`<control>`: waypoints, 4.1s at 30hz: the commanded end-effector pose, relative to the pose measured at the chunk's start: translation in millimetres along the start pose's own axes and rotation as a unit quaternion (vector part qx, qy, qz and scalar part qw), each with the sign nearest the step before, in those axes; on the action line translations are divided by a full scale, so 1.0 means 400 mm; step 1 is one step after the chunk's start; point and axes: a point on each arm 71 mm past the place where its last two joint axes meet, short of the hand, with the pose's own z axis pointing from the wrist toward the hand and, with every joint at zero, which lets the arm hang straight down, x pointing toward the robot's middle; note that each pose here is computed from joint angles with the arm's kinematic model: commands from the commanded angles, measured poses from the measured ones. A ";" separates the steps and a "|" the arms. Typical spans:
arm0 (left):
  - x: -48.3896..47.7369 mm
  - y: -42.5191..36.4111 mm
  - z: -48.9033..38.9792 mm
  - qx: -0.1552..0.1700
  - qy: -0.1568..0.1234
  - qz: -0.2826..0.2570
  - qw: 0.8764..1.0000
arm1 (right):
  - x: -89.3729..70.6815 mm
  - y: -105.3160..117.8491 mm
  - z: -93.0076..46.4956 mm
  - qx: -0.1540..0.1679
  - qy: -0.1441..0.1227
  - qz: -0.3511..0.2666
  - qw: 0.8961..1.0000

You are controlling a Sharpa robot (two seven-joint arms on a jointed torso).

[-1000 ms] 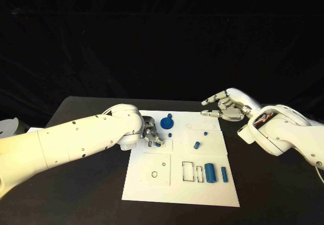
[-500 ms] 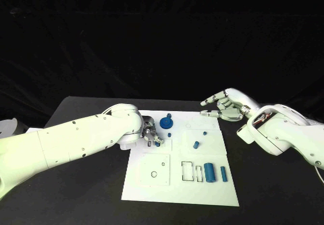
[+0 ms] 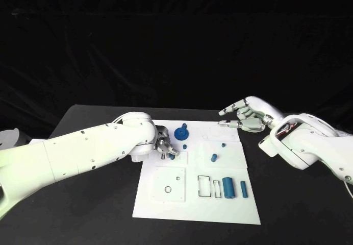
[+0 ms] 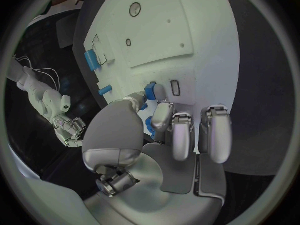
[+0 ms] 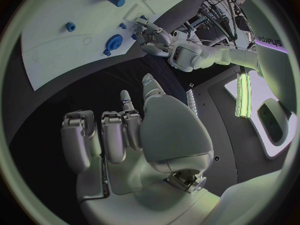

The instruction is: Assemble the parts on the task board

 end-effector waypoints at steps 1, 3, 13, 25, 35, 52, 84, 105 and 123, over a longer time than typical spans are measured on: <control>0.019 0.003 0.008 -0.004 0.021 0.009 1.000 | 0.003 0.001 0.000 -0.001 0.008 -0.004 1.000; 0.019 0.003 0.008 -0.004 0.021 0.009 1.000 | 0.003 0.002 0.000 -0.002 0.009 -0.004 1.000; 0.017 0.004 0.010 -0.006 0.019 0.007 1.000 | 0.004 0.002 0.001 -0.002 0.009 -0.004 1.000; 0.011 0.015 0.013 -0.008 0.016 -0.011 1.000 | 0.001 -0.003 0.002 0.003 0.003 -0.006 1.000; 0.001 0.016 -0.002 0.001 0.011 -0.027 1.000 | 0.000 -0.006 0.004 0.005 0.000 -0.007 1.000; -0.147 0.054 -0.061 0.005 -0.005 -0.063 0.998 | -0.004 -0.024 0.008 0.014 -0.004 -0.011 1.000; -0.210 0.060 0.037 -0.041 -0.009 -0.019 0.999 | -0.001 -0.035 0.015 0.018 -0.005 -0.011 1.000; -0.214 0.077 0.043 -0.057 -0.012 -0.022 0.998 | 0.008 -0.042 0.016 0.022 0.001 -0.009 1.000; -0.204 0.079 0.045 -0.074 0.013 -0.009 0.997 | 0.020 -0.045 0.016 0.022 0.005 -0.006 1.000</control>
